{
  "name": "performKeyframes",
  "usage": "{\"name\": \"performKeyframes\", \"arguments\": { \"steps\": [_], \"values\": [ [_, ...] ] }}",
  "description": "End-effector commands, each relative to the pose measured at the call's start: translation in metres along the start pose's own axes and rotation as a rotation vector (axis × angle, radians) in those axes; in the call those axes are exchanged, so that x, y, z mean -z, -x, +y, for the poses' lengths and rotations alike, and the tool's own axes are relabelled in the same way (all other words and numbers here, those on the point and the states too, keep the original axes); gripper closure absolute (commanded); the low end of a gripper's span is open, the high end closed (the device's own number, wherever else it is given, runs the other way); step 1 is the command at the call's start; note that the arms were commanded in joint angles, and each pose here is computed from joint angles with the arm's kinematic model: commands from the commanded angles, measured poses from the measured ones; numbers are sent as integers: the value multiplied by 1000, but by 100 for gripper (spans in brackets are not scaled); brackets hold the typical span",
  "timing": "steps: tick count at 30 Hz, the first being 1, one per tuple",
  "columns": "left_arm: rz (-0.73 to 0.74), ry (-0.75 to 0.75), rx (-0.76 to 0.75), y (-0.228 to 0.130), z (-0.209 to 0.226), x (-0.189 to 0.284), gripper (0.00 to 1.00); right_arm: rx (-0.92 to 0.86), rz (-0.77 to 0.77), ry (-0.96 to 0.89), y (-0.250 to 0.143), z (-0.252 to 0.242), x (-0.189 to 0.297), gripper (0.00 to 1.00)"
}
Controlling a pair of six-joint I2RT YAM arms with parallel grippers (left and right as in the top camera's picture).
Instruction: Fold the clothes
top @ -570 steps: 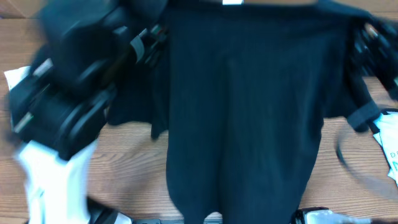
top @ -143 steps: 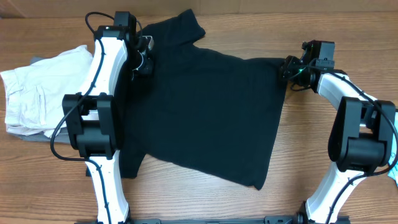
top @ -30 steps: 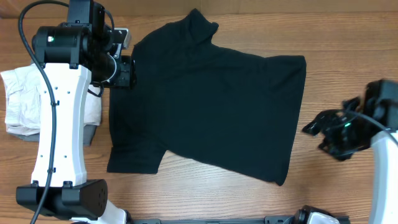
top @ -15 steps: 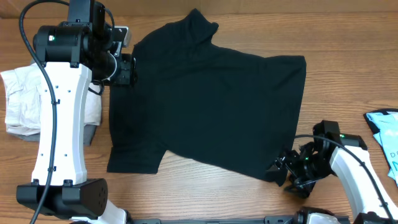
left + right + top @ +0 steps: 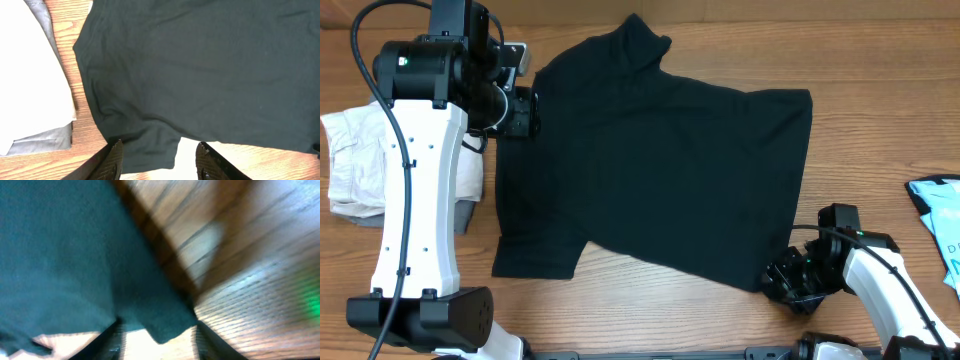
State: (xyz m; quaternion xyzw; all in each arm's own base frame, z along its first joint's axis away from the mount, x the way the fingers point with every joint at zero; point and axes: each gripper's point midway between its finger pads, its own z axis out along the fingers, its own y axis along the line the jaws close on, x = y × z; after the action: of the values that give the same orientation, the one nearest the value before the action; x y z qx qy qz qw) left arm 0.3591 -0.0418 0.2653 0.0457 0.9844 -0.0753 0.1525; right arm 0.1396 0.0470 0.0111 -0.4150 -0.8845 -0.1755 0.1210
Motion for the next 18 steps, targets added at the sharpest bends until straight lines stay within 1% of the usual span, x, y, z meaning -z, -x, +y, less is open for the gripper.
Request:
{"name": "performKeyframes", "arguments": {
  "steps": [1,3,6,9,10,13,15,18],
  "values": [
    [-7,2,23,2,2,1,50,-9,-73,-53,12,-9,0,81],
    [-6,2,23,2,2,1,50,-21,-99,-71,17,-12,2,96],
    [-6,2,23,2,2,1,49,7,-146,-68,28,-3,14,96],
    [-7,2,23,2,2,1,49,59,-198,-70,39,12,40,96],
    [-7,2,23,2,2,1,50,66,-231,-76,44,19,55,96],
    [-6,2,23,2,2,1,49,181,-318,-30,55,52,101,96],
    [-7,2,23,2,2,1,49,242,-392,20,59,77,137,96],
    [-7,2,23,2,2,1,49,316,-462,122,57,114,172,96]
  ]
}}
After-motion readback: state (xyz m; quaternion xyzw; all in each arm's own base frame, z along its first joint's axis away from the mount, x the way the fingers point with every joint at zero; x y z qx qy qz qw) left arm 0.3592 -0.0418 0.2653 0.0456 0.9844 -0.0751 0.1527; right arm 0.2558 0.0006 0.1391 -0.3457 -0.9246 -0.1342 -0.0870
